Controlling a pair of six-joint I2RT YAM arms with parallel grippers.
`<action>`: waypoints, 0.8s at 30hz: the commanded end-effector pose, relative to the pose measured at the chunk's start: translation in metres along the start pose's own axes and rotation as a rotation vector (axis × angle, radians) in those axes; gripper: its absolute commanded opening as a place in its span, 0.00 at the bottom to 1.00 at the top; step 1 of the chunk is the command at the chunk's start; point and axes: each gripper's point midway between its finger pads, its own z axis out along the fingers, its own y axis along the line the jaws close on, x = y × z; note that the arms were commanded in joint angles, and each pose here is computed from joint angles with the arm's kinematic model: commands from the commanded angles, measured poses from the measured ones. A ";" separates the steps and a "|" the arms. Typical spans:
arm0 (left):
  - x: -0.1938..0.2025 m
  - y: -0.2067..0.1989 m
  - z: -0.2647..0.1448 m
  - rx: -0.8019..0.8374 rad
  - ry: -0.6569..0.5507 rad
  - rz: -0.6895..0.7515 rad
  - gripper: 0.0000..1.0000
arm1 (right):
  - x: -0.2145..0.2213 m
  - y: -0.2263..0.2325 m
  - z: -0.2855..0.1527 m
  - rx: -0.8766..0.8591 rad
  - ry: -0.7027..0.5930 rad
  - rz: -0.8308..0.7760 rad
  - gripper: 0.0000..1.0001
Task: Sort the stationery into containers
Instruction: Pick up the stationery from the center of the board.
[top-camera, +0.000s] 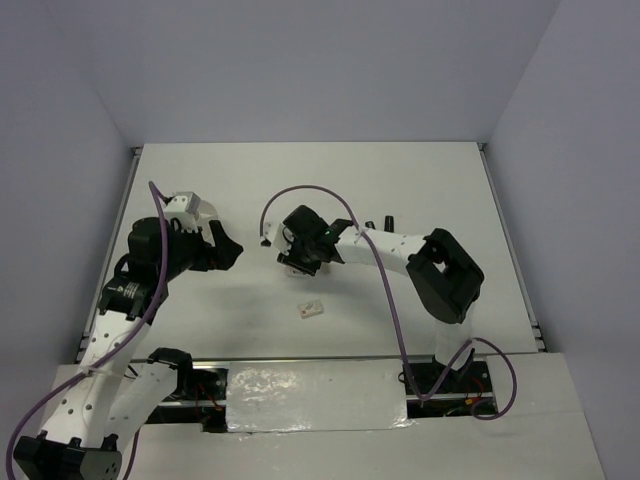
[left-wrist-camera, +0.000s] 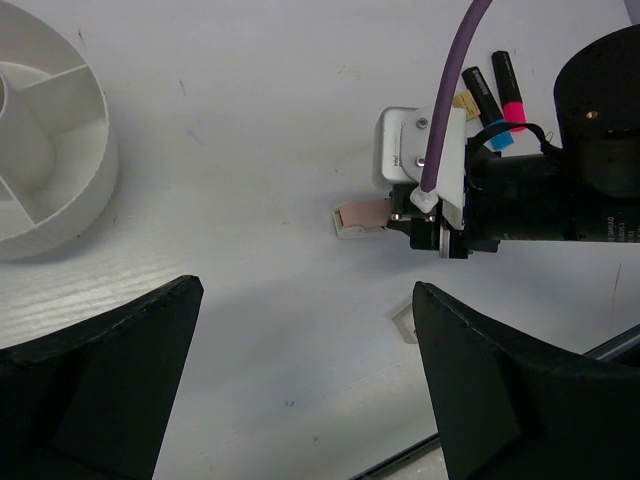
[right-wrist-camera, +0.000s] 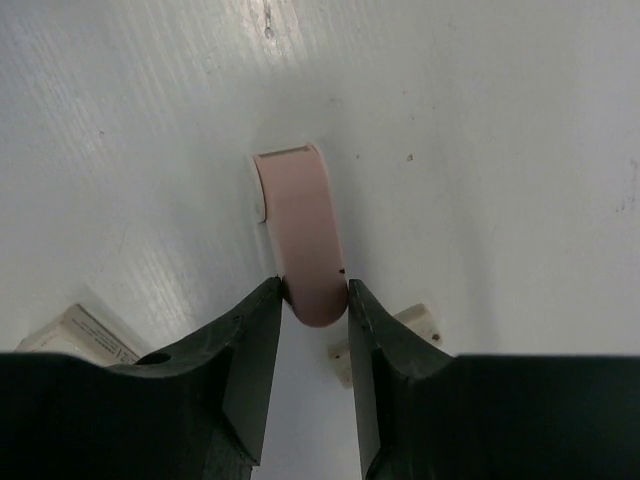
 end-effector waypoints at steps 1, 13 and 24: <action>-0.011 -0.008 -0.001 0.041 -0.034 0.032 0.99 | -0.002 0.000 0.011 0.002 -0.038 -0.008 0.39; -0.006 -0.010 0.005 0.066 -0.007 0.027 0.99 | -0.002 0.005 0.017 -0.032 -0.038 0.026 0.31; -0.022 -0.057 -0.005 0.318 -0.080 -0.026 0.99 | -0.085 0.009 -0.073 -0.091 -0.454 0.262 0.00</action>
